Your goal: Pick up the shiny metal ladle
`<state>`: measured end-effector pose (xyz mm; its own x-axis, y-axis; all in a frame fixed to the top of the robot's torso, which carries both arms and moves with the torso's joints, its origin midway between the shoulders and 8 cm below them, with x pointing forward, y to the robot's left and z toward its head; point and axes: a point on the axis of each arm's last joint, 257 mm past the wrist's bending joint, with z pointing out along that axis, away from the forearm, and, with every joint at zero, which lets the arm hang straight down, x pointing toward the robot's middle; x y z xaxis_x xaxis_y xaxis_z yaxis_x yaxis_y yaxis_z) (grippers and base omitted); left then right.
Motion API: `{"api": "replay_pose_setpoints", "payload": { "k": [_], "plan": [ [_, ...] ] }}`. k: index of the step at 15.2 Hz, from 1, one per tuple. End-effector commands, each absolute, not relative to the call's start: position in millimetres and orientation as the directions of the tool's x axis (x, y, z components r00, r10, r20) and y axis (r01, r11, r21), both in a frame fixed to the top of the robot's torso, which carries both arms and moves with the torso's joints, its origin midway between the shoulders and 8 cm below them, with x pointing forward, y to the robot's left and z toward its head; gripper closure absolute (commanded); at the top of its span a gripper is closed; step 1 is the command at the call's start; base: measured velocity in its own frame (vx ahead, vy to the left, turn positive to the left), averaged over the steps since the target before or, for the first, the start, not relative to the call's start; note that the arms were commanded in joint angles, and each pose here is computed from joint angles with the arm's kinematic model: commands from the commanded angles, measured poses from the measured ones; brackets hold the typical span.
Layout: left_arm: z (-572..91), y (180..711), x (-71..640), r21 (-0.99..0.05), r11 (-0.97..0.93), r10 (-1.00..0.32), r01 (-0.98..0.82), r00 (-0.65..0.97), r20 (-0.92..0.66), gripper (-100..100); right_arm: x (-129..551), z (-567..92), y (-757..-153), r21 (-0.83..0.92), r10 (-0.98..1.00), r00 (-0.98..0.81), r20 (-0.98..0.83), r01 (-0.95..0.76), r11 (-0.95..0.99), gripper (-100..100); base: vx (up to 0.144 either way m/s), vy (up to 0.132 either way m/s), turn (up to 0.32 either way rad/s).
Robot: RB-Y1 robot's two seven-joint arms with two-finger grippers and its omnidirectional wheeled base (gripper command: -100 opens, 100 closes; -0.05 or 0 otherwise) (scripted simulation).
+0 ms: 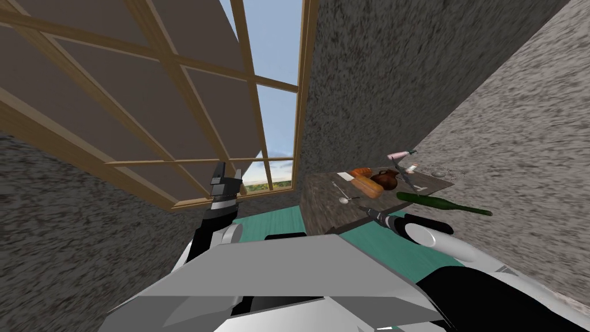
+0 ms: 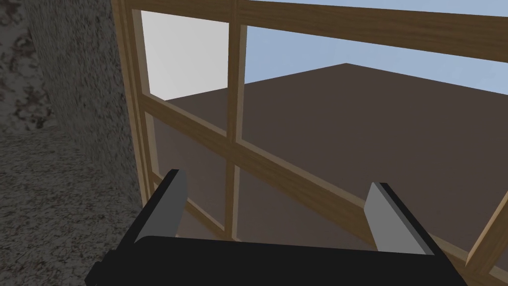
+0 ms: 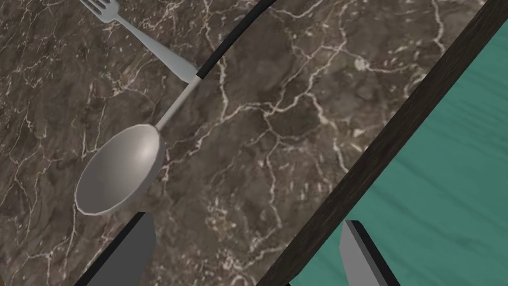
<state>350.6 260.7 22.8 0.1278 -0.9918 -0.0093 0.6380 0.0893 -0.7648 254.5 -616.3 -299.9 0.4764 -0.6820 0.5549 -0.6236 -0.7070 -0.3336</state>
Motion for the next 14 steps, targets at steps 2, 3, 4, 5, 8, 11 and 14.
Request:
{"api": "replay_pose_setpoints", "payload": {
  "k": [2, 3, 4, 5, 8, 11, 14],
  "plan": [
    [22.8, 260.7, 350.6, -0.765, 0.089, -0.992, 0.638, 0.128, -0.009, 0, 251.5, -301.1, -615.5, -0.358, -0.724, 0.453, 0.52, -0.654, -0.666, -100, 0.066, -0.004, 0.01],
    [22.8, 260.7, 350.6, -0.765, 0.089, -0.992, 0.638, 0.128, -0.009, 0, 240.9, -304.6, -618.2, -0.362, -0.769, 0.441, 0.463, -0.697, -0.619, -100, 0.07, -0.006, 0.055],
    [22.8, 260.7, 350.6, -0.765, 0.089, -0.992, 0.638, 0.128, -0.009, 0, 241.1, -304.5, -617.7, -0.374, -0.783, 0.426, 0.454, -0.706, -0.601, -100, 0.091, -0.005, 0.082],
    [22.8, 260.7, 350.6, -0.765, 0.089, -0.992, 0.638, 0.128, -0.009, 0, 241.1, -304.5, -617.7, -0.376, -0.785, 0.423, 0.452, -0.708, -0.598, -100, 0.071, -0.001, 0.04],
    [22.8, 260.7, 350.6, -0.765, 0.089, -0.992, 0.638, 0.128, -0.009, 0, 230.7, -307.7, -618.6, -0.385, -0.837, 0.388, 0.386, -0.757, -0.528, -100, 0.098, -0.008, 0.058],
    [22.8, 260.7, 350.6, -0.765, 0.089, -0.992, 0.638, 0.128, -0.009, 0, 209.0, -313.7, -619.6, -0.363, -0.898, 0.338, 0.28, -0.829, -0.425, -100, 0.101, -0.027, 0.084],
    [22.8, 260.7, 350.6, -0.765, 0.089, -0.992, 0.638, 0.128, -0.009, 0, 199.8, -316.0, -615.7, -0.364, -0.937, 0.279, 0.209, -0.867, -0.34, -100, 0.105, -0.028, 0.055]
  ]
}}
